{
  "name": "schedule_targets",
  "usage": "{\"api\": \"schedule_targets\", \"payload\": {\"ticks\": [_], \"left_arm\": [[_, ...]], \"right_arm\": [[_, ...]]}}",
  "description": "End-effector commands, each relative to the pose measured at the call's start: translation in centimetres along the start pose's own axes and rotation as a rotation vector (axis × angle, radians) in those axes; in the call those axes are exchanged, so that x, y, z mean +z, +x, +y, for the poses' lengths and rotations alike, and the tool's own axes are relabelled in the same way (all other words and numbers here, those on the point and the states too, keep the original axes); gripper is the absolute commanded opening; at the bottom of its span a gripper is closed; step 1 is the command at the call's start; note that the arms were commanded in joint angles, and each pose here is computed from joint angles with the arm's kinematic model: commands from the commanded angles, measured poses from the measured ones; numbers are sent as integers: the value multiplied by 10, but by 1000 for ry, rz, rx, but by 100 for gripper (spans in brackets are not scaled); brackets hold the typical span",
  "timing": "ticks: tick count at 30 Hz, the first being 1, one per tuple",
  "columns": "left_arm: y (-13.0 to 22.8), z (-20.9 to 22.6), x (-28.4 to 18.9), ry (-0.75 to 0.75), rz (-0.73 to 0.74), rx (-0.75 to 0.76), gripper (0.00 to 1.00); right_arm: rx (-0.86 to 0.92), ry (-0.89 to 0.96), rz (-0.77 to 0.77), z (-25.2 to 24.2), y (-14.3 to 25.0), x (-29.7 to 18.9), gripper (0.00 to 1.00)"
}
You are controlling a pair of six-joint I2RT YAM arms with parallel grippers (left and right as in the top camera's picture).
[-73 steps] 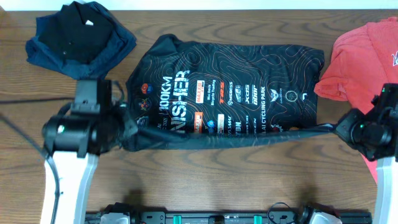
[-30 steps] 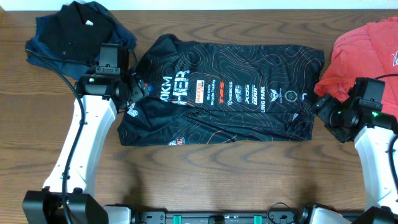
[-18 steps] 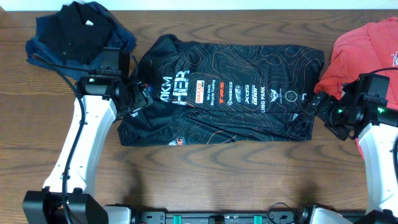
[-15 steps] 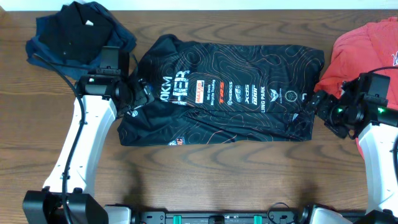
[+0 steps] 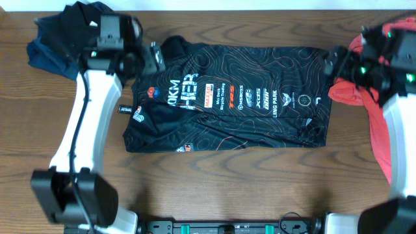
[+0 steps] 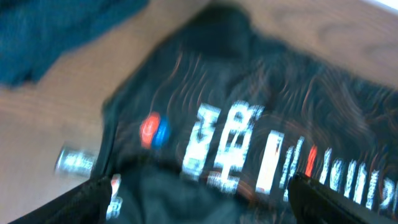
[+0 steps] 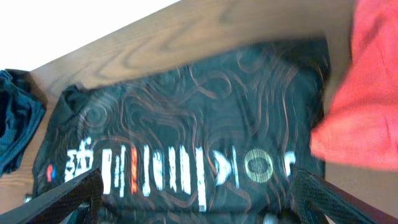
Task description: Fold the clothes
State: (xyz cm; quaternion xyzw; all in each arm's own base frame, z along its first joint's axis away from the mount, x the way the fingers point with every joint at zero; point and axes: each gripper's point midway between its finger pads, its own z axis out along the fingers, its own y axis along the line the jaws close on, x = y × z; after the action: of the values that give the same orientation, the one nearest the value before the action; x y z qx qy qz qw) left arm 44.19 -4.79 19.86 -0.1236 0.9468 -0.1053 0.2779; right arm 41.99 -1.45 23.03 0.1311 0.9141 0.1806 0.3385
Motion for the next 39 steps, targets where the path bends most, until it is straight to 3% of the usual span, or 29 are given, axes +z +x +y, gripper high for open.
{"api": "schedule_targets", "payload": {"ticks": [1, 8, 12, 14, 24, 34, 39], "left_arm": [[-23, -7, 32, 15, -46, 65, 92], [-85, -23, 111, 100, -297, 88, 92], [-99, -25, 147, 130, -383, 95, 100], [-100, -23, 163, 136, -405, 97, 98], [-55, 0, 232, 95, -285, 90, 99], [-30, 5, 241, 83, -181, 154, 96], [-24, -2, 241, 125, -158, 178, 80]], "right_arm": [[-88, 63, 21, 1, -11, 33, 97], [-200, 227, 104, -35, 0, 108, 99], [-253, 263, 160, -55, 14, 139, 99], [-256, 314, 161, -68, 16, 149, 99], [-288, 316, 123, -73, 8, 164, 99], [-287, 316, 129, -73, 10, 164, 99], [-292, 343, 102, -76, 3, 163, 99]]}}
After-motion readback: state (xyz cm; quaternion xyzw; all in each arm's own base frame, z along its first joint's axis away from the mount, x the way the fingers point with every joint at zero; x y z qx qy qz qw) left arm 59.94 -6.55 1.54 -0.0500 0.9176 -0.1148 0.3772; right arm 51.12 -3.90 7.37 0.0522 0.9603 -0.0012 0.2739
